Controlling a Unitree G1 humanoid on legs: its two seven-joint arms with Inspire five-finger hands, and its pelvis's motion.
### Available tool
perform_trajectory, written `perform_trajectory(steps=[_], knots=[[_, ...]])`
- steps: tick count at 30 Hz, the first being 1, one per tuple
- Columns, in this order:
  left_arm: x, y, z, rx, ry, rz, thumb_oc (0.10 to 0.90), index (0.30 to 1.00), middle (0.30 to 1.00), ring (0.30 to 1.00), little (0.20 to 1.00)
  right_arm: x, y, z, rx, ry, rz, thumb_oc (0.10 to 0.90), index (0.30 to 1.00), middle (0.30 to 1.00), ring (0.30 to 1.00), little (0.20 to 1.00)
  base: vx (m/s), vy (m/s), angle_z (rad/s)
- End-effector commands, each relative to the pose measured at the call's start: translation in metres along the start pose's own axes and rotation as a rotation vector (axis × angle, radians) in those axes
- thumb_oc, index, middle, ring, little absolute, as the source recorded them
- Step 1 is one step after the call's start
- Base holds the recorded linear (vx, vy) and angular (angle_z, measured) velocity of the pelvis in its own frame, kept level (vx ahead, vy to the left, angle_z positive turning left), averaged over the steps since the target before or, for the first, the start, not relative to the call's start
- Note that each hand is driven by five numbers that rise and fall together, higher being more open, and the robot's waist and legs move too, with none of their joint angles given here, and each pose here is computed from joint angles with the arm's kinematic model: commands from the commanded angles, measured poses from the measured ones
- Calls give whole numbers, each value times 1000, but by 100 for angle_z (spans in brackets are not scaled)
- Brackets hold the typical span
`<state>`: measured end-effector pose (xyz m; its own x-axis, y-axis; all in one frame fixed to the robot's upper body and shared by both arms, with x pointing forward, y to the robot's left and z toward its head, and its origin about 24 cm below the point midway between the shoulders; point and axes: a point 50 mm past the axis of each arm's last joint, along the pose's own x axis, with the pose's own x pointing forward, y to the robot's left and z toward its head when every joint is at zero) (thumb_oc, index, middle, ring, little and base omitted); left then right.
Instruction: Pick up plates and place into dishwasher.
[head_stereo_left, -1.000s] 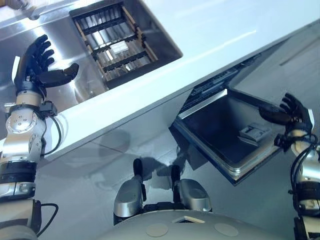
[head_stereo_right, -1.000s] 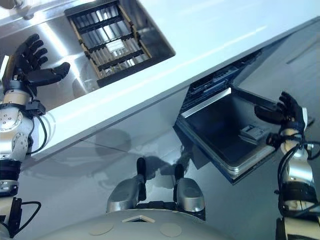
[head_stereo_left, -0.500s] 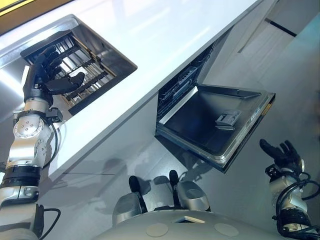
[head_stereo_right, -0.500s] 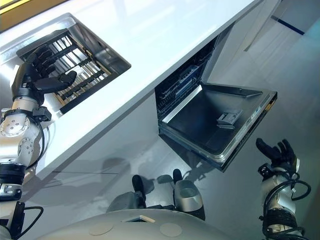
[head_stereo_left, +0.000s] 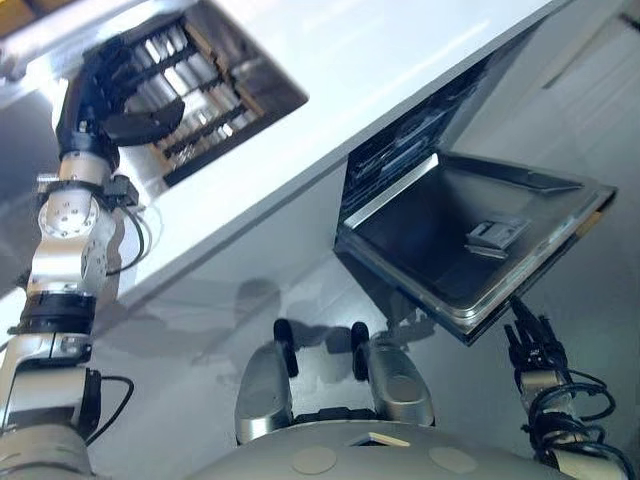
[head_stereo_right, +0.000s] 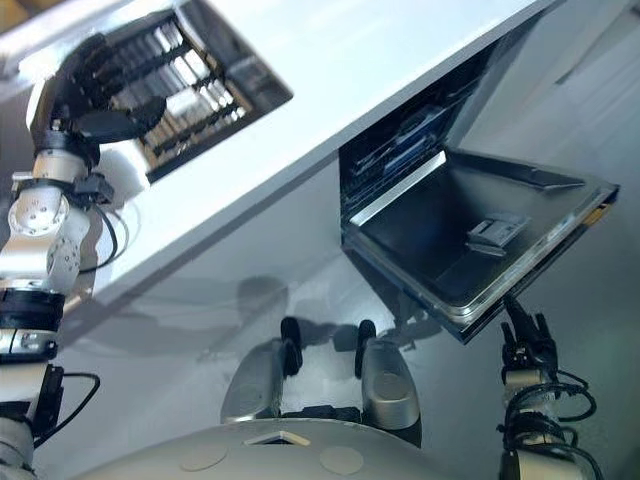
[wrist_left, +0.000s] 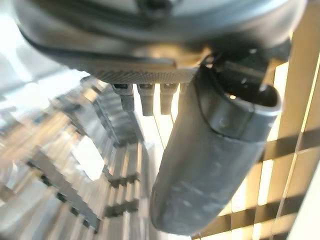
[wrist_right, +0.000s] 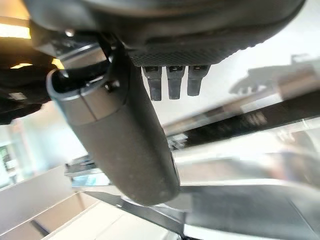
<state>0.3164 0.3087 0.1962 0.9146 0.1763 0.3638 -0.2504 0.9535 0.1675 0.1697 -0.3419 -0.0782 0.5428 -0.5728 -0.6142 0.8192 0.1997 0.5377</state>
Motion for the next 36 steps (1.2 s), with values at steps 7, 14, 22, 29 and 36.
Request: perform_trajectory(steps=[7, 14, 22, 29, 36], knots=[[16, -16, 120, 7, -492, 43, 800, 900, 900, 900, 900, 7, 28, 24, 252, -91, 27, 800, 900, 900, 900, 900, -103, 140, 33], [24, -19, 125, 1, -521, 87, 800, 900, 900, 900, 900, -3, 90, -4, 292, 47, 538, 800, 900, 900, 900, 900, -17, 153, 11], [21, -19, 109, 2, -524, 94, 800, 900, 900, 900, 900, -110, 219, -30, 251, 164, 1600, 800, 900, 900, 900, 900, 15, 106, -6], [25, -8, 103, -19, -522, 116, 800, 900, 900, 900, 900, -247, 286, 4, 230, -46, 2312, 800, 900, 900, 900, 900, -6, 91, -26], [27, 2, 94, -71, -492, 150, 800, 900, 900, 900, 900, -266, 298, 40, 441, -215, 2219, 800, 900, 900, 900, 900, 24, 91, 10]])
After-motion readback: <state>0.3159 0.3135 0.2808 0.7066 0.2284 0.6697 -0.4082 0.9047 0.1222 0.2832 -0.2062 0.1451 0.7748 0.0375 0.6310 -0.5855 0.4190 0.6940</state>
